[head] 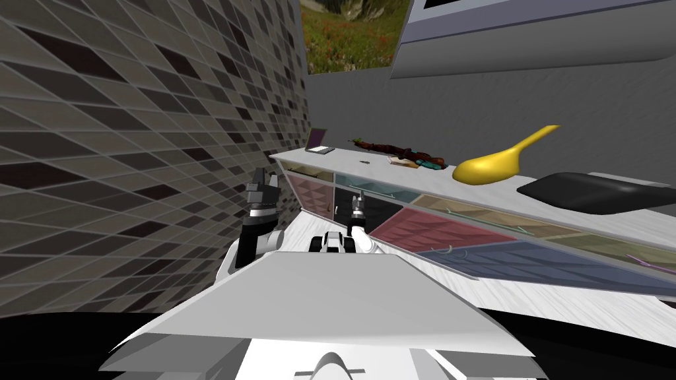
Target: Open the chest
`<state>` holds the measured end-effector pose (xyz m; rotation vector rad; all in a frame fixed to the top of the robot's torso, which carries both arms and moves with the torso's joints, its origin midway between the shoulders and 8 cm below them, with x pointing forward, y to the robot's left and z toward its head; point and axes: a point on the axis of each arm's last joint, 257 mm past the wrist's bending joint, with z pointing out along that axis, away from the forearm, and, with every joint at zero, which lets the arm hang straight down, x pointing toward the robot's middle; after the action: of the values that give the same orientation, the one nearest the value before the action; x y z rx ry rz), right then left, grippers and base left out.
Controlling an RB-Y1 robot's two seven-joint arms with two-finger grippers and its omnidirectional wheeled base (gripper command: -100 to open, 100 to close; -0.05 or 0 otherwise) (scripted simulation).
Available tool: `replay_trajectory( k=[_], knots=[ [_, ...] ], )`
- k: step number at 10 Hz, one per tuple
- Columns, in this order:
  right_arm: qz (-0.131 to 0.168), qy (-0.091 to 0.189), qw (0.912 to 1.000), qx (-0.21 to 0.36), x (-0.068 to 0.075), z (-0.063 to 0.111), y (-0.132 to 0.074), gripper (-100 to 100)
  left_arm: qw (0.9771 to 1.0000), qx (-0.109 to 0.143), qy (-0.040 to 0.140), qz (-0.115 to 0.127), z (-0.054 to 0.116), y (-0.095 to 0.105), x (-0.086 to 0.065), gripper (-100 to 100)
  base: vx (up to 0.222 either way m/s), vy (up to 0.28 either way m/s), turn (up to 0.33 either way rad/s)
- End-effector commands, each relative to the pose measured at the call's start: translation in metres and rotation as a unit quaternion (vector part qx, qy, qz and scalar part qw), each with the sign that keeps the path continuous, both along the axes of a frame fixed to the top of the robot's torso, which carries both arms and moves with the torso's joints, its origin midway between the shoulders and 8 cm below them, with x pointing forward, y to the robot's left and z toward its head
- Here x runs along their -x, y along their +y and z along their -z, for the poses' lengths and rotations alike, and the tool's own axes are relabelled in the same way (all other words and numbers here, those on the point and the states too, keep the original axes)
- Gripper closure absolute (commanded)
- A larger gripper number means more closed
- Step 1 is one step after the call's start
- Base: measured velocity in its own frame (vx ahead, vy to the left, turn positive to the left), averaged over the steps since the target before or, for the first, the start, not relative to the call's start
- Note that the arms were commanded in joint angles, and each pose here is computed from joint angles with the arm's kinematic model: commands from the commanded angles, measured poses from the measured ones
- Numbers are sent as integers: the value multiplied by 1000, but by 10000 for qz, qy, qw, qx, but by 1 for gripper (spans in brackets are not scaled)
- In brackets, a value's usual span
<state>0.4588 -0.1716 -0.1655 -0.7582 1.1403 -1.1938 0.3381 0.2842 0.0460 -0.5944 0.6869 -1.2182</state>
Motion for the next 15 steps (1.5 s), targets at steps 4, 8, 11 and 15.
replay_trajectory(
  k=[4, 8, 11, 15],
  knots=[
    [358, -443, 9983, -156, 11, -16, -7, -100, 10000, 0, 0, 0, 0, 0, 0, 0, 12, 14, 3],
    [613, -905, 9936, -292, 26, -33, -9, -100, 10000, 0, 0, 0, 0, 0, 0, 0, 22, 19, 4],
    [715, -1175, 9898, -370, 36, -43, -8, -100, 10000, 0, 0, 0, 0, 0, 0, 0, 18, 22, 1],
    [729, -1282, 9882, -402, 33, -57, -4, -100, 10000, 0, 0, 0, 0, 0, 0, 0, 13, 9, -8]
  ],
)
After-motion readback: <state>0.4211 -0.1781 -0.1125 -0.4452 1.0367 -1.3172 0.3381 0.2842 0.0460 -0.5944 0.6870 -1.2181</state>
